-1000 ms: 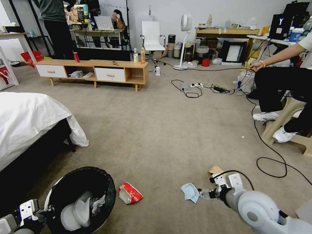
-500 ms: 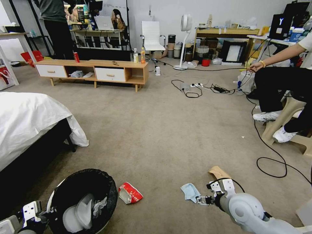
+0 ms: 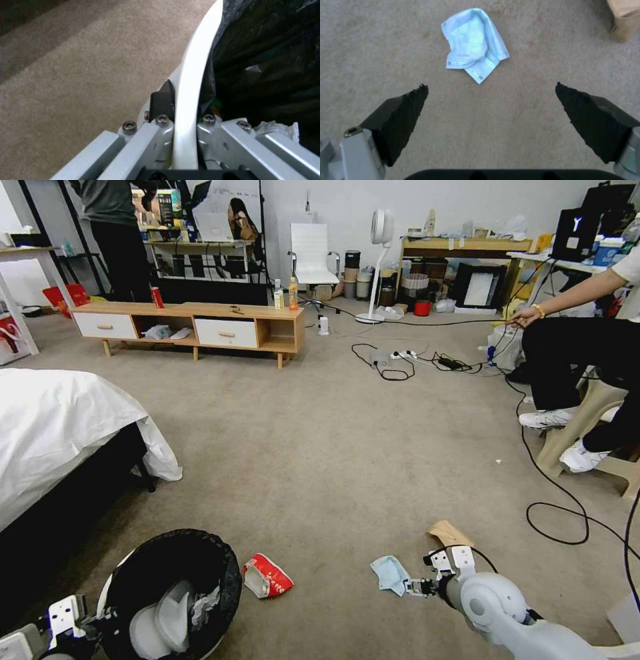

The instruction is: Pick up the trash bin and place the garbage on the floor into it.

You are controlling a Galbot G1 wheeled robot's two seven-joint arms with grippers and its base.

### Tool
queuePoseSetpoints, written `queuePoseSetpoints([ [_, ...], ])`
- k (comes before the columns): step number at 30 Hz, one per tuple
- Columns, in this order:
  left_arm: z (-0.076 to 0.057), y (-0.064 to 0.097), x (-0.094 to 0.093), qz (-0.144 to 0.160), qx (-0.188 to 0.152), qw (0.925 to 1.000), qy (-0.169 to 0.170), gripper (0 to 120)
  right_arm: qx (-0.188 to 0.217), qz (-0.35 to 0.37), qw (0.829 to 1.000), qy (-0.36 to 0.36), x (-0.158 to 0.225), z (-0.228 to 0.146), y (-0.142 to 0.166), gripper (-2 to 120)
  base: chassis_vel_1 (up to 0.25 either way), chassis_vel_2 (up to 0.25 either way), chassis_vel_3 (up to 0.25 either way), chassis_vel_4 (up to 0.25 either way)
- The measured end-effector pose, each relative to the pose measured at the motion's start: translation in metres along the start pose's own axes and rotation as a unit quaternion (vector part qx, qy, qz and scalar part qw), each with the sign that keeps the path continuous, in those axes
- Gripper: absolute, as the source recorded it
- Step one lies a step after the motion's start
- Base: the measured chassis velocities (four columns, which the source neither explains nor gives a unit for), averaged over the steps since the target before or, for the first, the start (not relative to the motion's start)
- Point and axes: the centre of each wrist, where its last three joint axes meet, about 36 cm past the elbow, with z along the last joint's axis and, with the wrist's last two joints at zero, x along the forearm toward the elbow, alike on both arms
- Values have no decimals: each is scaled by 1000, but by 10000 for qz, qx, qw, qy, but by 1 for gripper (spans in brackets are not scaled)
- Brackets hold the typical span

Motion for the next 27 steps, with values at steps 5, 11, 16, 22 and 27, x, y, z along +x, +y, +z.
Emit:
queuePoseSetpoints([
  [5, 1, 0, 0, -15, -12, 10000, 17, 2, -138, 126, 9998, -10, -29, 6, -2, 98, 0, 0, 0, 0],
  [11, 3, 2, -1, -34, -15, 10000, 40, 2, -231, 85, 9997, 11, -41, 4, -3, 98, 0, 0, 0, 0],
  [16, 4, 1, -2, -37, -11, 10000, 55, 2, -272, 68, 9996, 49, -49, 2, -1, 98, 0, 0, 0, 0],
  [22, 5, 2, -4, -46, -3, 10000, 68, 2, -240, -12, 9997, 86, -61, -2, 9, 98, 0, 0, 0, 0],
  [27, 7, 3, -4, -56, 8, 10000, 72, 2, -231, -92, 9997, 81, -75, -9, 22, 98, 0, 0, 0, 0],
])
